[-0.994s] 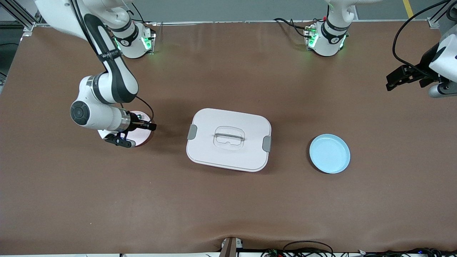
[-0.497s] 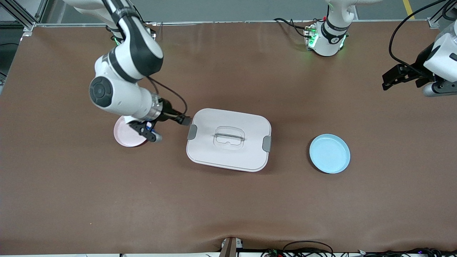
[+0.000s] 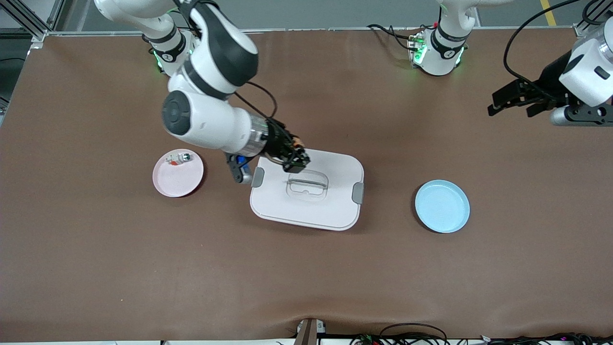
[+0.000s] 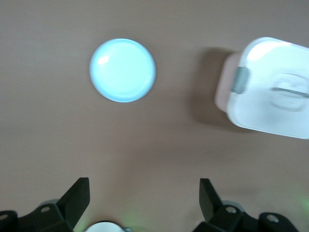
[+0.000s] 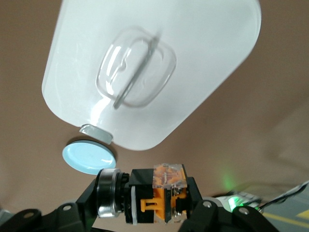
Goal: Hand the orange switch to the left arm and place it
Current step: 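Carry the switch over the white box while the left gripper approaches, then grasp the switch with the left gripper from the right gripper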
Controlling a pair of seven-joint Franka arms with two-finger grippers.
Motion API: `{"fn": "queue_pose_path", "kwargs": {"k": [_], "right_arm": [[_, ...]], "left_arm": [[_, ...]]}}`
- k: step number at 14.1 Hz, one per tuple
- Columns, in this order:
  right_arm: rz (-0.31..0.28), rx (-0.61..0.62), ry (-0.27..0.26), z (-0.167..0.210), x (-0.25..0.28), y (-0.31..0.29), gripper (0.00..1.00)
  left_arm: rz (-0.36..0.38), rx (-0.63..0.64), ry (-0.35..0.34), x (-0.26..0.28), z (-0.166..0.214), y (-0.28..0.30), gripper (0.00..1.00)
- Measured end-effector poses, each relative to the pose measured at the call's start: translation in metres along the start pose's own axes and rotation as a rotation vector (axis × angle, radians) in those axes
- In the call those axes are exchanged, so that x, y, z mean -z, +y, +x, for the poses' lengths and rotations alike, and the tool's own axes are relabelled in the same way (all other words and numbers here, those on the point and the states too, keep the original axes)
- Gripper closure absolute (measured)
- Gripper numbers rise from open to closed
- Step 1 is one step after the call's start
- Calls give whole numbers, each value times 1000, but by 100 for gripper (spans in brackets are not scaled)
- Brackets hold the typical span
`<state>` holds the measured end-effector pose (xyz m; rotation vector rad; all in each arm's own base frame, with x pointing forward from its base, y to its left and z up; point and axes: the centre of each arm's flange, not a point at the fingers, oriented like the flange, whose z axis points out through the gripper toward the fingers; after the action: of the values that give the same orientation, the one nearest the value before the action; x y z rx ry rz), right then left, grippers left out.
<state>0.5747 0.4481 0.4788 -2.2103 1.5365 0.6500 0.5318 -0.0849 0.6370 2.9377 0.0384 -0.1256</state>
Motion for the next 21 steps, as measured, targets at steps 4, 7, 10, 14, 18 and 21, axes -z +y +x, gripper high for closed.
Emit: {"fn": "queue_pose_path", "kwargs": {"k": [4,7,10,14,18,21], "right_arm": [[143,-208,-76,-65,-10,-16,28],[209,-340,-171,-97,-11,-14,28],[243,-442,-242,-106,-20,-21,28],[264,-463,-279,-109,-46,-27,28],[306,-456,-319,-126,-45,-25,28],[310,-460,-332,-131,-39,-25,28]], "left_arm": [[-142,-43,-55,-19,4,36,0],[-258,-32,-71,-32,19,44,0],[-326,-17,-43,-36,30,50,1],[-349,-25,-5,-39,32,76,19],[-357,-48,24,-53,40,95,22],[-359,-107,46,-59,46,100,24]]}}
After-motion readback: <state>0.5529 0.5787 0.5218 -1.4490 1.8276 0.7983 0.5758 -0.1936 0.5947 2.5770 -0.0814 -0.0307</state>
